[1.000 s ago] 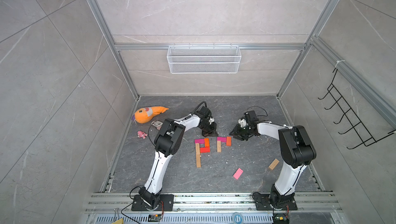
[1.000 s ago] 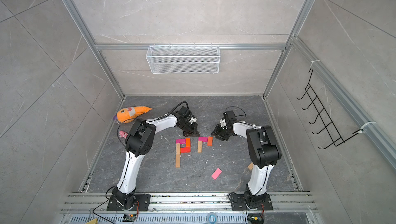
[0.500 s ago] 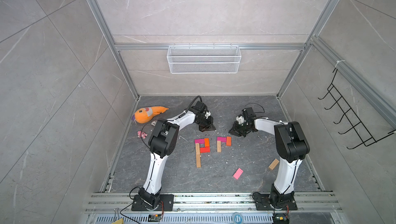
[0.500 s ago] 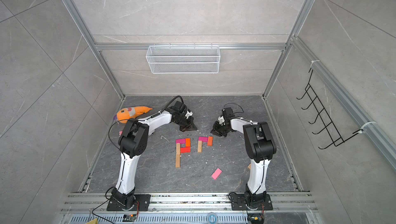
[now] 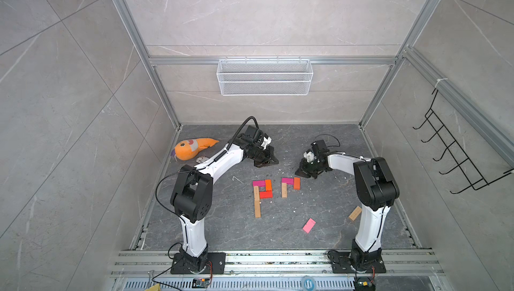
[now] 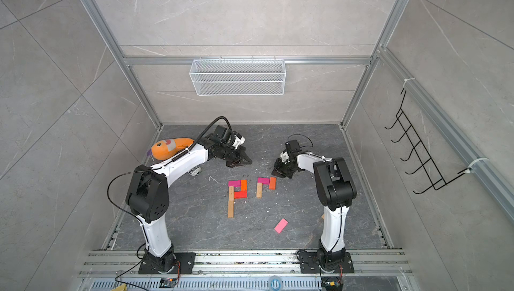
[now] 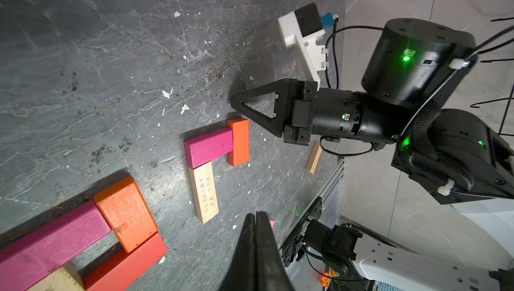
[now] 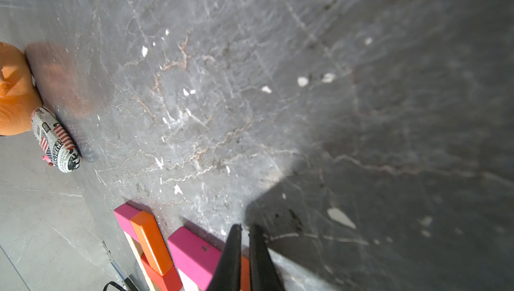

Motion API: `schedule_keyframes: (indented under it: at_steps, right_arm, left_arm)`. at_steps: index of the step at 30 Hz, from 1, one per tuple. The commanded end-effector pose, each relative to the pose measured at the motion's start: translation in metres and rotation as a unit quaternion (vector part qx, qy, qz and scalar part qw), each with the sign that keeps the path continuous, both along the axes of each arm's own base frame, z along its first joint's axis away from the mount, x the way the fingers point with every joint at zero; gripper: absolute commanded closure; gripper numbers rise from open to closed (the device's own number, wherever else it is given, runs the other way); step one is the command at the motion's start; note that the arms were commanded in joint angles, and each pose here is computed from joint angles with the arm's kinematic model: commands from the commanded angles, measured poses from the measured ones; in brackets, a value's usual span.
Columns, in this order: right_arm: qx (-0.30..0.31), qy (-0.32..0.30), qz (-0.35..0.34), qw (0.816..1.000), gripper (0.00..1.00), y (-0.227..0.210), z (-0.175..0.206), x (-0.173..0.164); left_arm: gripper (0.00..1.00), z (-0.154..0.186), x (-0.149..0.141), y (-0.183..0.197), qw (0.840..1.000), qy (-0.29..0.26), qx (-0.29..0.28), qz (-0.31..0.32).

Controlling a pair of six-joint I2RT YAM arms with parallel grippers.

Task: Assemble the letter p with building blocks
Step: Adjust the building block at the center of the board.

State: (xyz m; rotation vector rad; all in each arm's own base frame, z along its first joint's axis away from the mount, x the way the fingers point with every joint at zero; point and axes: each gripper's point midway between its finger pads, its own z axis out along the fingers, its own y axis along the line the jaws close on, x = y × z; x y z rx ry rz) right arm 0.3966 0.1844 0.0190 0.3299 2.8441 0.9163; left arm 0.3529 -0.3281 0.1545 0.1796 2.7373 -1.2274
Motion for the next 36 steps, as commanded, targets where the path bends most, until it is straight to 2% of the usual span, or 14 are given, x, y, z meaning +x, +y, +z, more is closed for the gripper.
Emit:
schedule_keyframes:
  at_steps: [1, 36]
  right_arm:
    - [-0.016, 0.028, 0.012, 0.999, 0.87, -0.001, -0.014, -0.013]
    - [-0.023, 0.042, 0.007, 0.999, 0.87, -0.001, -0.024, -0.034]
  left_arm:
    - [1.00, 0.005, -0.007, 0.006, 1.000, -0.010, 0.009, -0.008]
    - [1.00, -0.008, -0.015, -0.001, 1.000, 0.009, 0.005, -0.017]
